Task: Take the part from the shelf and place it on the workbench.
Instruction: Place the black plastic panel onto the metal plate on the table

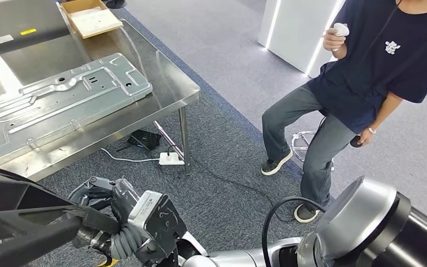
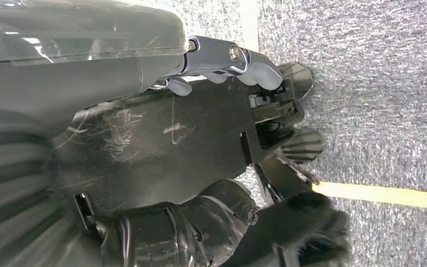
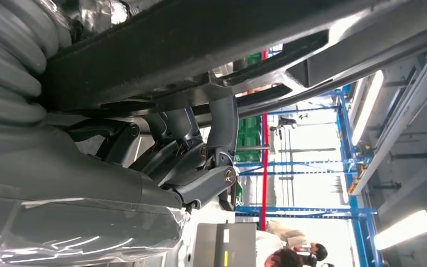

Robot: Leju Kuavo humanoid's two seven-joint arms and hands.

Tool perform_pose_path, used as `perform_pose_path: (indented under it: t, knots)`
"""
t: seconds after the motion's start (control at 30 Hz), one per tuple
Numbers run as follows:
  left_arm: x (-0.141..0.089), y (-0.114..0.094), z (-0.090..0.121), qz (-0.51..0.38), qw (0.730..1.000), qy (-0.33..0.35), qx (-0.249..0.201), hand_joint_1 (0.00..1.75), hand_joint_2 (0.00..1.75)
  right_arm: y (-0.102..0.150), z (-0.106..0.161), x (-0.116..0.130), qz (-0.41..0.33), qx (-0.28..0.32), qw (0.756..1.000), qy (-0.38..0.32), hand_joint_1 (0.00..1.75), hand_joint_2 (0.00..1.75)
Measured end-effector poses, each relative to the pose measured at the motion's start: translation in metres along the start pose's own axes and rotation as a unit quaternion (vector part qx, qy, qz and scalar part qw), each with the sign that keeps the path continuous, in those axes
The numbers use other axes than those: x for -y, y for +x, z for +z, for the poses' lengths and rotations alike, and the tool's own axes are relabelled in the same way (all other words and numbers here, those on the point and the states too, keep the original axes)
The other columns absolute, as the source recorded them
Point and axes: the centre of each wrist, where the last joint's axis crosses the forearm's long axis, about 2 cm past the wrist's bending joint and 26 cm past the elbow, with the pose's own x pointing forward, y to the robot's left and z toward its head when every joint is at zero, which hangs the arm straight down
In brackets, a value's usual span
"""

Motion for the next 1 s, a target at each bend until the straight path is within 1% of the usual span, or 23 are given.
perform_pose_path:
  t: [0.37, 0.57, 1.0]
  knots:
    - [0.001, 0.0004, 0.0002, 0.006, 1.0, -0.006, -0.018, 0.0, 1.75, -0.0006, -0.0004, -0.0005, 0.001, 0.0, 1.0, 0.001, 1.75, 1.75]
    - [0.001, 0.0029, -0.0003, 0.006, 1.0, -0.006, -0.018, 0.0, 1.75, -0.0008, 0.0001, -0.0015, 0.001, 0.0, 1.0, 0.004, 1.75, 1.75]
    - [0.0037, 0.0003, 0.0015, 0.006, 1.0, -0.006, -0.022, 0.0, 1.75, -0.0007, 0.003, 0.0011, 0.002, -0.004, 1.0, 0.003, 1.75, 1.75]
